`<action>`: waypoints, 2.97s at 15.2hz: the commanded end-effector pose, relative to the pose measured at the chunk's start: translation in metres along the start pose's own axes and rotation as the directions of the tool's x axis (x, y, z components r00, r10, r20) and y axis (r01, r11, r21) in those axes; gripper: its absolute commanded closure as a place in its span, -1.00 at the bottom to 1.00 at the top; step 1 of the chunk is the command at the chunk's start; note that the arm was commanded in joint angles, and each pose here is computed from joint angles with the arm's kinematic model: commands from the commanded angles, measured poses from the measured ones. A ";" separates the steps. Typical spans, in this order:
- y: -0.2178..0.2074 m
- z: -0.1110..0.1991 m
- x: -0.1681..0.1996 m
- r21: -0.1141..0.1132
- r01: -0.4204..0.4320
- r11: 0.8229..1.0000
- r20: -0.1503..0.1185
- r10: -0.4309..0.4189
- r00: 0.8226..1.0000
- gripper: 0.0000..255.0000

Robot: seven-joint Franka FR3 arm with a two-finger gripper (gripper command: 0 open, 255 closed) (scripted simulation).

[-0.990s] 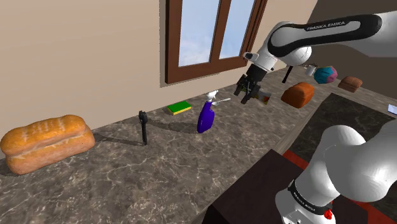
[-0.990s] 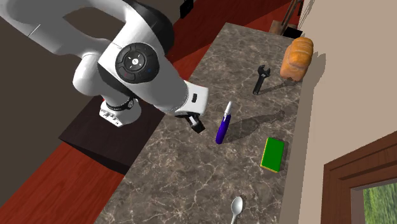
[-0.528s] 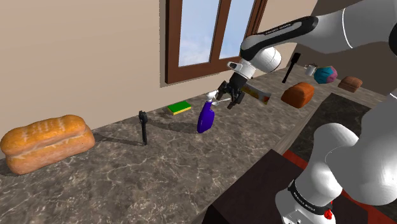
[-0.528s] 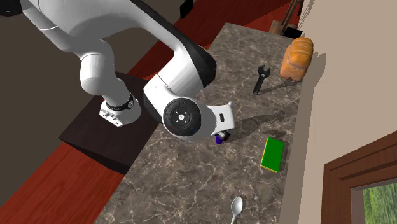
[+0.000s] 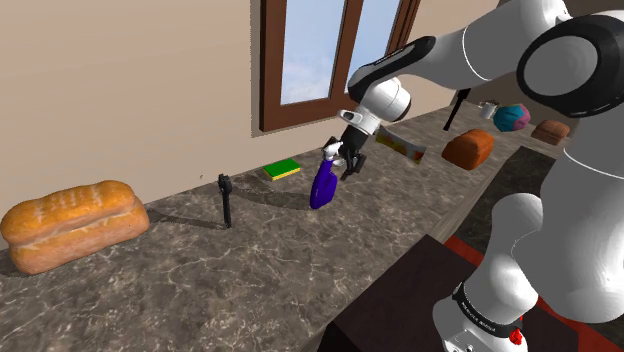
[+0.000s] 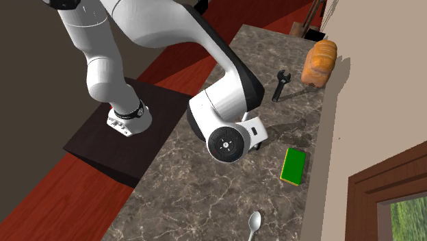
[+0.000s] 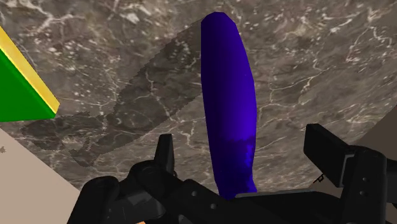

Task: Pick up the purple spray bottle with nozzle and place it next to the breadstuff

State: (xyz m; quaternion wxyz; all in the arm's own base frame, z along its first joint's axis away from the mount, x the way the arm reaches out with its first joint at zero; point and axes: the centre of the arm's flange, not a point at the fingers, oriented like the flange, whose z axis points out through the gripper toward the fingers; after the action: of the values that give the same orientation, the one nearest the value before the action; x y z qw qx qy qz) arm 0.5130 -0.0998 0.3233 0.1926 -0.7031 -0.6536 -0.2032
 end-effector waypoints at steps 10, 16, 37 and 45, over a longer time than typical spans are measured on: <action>0.000 0.019 0.000 0.000 0.002 1.000 -0.001 -0.002 1.000 -1.00; 0.000 0.019 0.000 0.000 0.002 1.000 -0.001 -0.002 1.000 1.00; 0.000 -0.052 0.045 0.000 0.002 1.000 -0.001 -0.002 1.000 1.00; 0.000 -0.088 0.068 0.000 0.002 1.000 -0.001 -0.002 1.000 1.00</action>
State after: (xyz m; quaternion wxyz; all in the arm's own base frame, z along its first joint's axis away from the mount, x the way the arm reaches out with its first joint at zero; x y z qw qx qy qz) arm 0.5145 -0.0893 0.4287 0.1926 -0.7023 -0.6543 -0.2038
